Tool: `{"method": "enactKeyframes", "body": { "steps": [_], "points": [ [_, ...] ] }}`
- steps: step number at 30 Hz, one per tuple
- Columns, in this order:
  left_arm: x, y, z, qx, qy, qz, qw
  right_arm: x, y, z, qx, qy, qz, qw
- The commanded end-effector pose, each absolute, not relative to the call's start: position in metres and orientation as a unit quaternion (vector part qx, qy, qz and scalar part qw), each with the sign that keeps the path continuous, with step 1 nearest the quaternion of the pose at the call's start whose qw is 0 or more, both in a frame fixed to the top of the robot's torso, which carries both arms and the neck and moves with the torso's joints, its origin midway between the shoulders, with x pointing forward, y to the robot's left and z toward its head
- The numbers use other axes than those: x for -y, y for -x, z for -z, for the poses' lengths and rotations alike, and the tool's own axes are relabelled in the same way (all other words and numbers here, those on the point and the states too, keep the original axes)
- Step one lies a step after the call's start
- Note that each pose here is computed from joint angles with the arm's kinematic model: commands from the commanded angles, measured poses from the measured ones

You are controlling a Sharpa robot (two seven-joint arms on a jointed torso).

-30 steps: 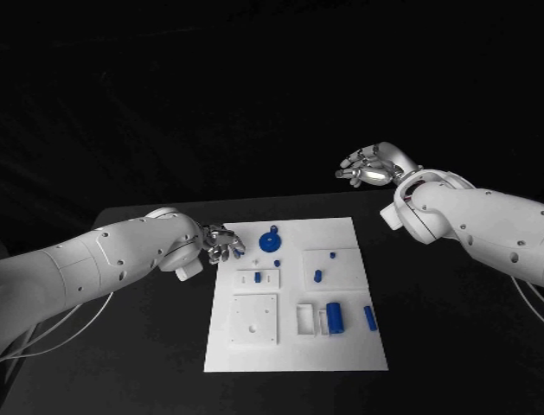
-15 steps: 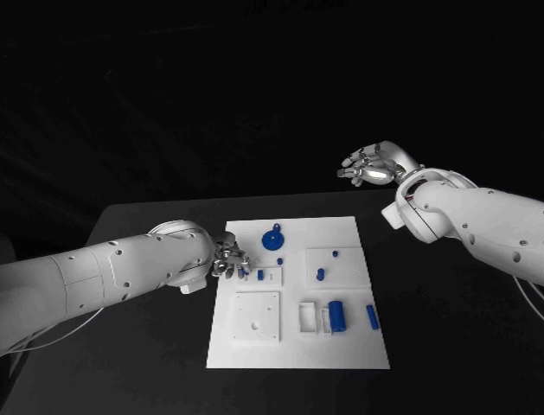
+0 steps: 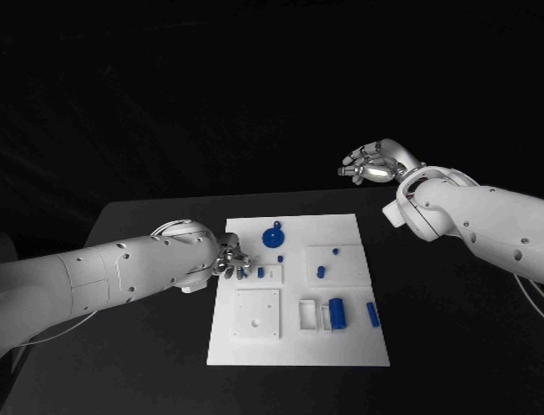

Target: Assemble the parts on the task board

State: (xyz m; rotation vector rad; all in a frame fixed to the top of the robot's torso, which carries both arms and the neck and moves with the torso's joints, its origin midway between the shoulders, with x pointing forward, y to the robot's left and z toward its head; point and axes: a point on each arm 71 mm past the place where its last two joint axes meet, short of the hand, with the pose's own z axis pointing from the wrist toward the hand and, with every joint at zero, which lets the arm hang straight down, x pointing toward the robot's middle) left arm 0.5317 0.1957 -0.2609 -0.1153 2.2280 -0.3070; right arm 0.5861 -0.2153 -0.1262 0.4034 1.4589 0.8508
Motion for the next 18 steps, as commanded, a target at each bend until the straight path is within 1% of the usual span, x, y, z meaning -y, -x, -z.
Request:
{"method": "enactKeyframes", "body": {
  "steps": [1,9,18],
  "points": [
    [-0.1932,-0.5321,0.2607,-0.891,0.035,0.119,0.436,0.2131,-0.5856,0.1267,-0.645,-0.173,-0.378,0.642],
    [-0.1925,-0.5341,0.2617,-0.885,0.036,0.119,0.448,0.2122,-0.5852,0.1266,-0.645,-0.172,-0.379,0.641],
    [-0.1928,-0.5336,0.2639,-0.883,0.037,0.119,0.452,0.2126,-0.5849,0.1266,-0.645,-0.172,-0.380,0.641]
  ]
}}
